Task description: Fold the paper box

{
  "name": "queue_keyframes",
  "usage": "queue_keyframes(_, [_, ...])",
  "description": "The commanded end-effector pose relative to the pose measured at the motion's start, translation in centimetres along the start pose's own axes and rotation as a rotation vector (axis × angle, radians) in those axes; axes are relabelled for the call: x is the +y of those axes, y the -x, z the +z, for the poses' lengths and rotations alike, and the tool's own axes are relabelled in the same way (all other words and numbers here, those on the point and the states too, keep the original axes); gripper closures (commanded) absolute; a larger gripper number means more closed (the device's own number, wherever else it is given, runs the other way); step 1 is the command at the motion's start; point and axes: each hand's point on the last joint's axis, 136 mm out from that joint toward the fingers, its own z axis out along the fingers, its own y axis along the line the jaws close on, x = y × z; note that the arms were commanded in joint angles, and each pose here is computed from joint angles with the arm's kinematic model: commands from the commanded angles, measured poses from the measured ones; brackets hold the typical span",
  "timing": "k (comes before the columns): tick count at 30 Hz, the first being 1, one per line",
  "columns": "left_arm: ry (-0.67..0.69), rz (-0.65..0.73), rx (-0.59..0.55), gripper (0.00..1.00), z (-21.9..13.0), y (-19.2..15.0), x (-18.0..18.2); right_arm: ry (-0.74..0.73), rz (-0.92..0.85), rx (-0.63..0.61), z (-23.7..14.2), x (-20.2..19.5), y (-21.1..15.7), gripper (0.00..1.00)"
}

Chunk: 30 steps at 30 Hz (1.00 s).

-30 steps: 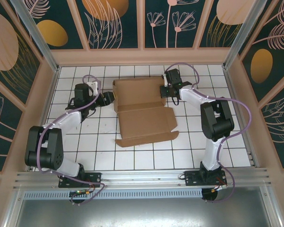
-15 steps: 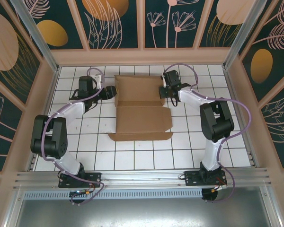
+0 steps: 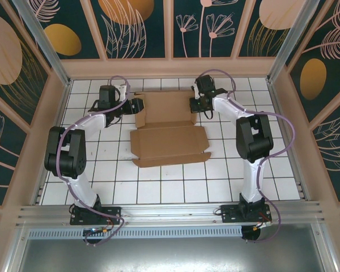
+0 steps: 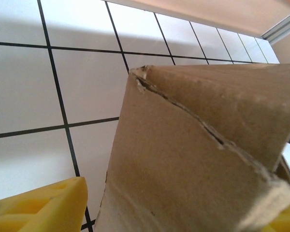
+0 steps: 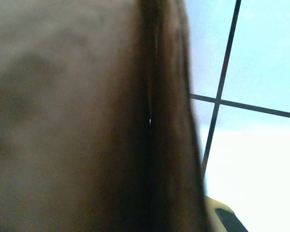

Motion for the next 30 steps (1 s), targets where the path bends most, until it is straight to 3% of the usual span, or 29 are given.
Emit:
queue_keyframes(1, [-0.017, 0.004, 0.028, 0.37, 0.4, -0.5, -0.2, -0.019, 0.031, 0.221, 1.7, -0.4, -5.9, 0.99])
queue_keyframes(9, [0.070, 0.049, 0.030, 0.60, -0.4, -1.4, 0.5, -0.121, 0.045, 0.153, 1.7, -1.3, -5.6, 1.00])
queue_keyframes(18, [0.275, 0.151, 0.053, 0.84, -0.1, -2.1, 1.6, -0.119, 0.090, 0.033, -1.1, -0.1, -4.2, 1.00])
queue_keyframes(30, [0.604, 0.224, 0.039, 0.95, -1.0, -2.3, 3.1, -0.318, 0.146, -0.058, -3.8, 0.2, -4.4, 1.00])
